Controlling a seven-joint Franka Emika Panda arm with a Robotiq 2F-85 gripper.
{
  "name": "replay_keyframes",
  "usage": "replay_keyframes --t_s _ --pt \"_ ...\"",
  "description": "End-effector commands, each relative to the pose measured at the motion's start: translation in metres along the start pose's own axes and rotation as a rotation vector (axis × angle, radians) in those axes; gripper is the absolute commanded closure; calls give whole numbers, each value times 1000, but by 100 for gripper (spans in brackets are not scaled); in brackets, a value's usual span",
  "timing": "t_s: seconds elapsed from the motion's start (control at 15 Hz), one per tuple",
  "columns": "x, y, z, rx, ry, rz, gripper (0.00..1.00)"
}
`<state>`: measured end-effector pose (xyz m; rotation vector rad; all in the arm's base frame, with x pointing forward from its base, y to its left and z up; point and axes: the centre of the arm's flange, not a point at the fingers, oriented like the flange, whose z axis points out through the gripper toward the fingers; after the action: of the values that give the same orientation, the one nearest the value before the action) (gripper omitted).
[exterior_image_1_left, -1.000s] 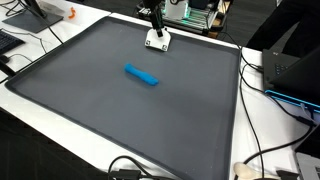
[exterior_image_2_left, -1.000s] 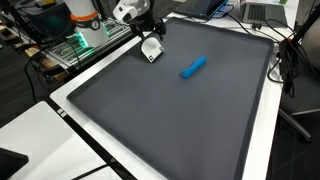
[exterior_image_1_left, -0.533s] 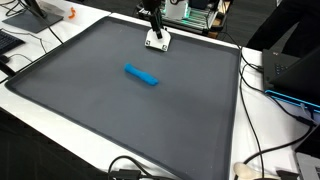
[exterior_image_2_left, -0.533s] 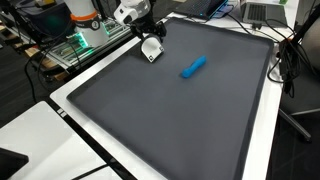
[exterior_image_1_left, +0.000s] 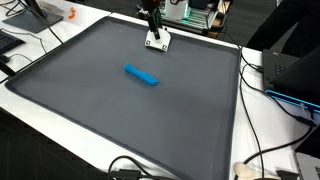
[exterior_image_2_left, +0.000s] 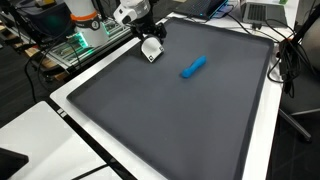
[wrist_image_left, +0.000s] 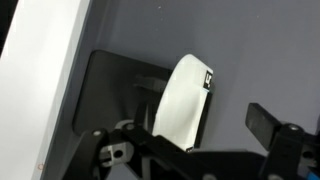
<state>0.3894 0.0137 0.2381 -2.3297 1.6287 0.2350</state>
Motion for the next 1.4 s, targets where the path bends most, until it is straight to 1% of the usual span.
replay_keyframes --t_s 0.0,1.0,1.07,1.13,1.2,1.27,1.33 --pt "-1 5 9 3 26 40 0" --pt "-3 4 12 -1 28 72 0" --pt "-4 4 12 -1 27 72 3" --pt "-4 4 12 -2 29 74 8" --pt "-4 4 12 -3 30 76 10" --pt "-4 3 12 -5 33 79 9" --pt "-4 3 12 -5 33 82 13"
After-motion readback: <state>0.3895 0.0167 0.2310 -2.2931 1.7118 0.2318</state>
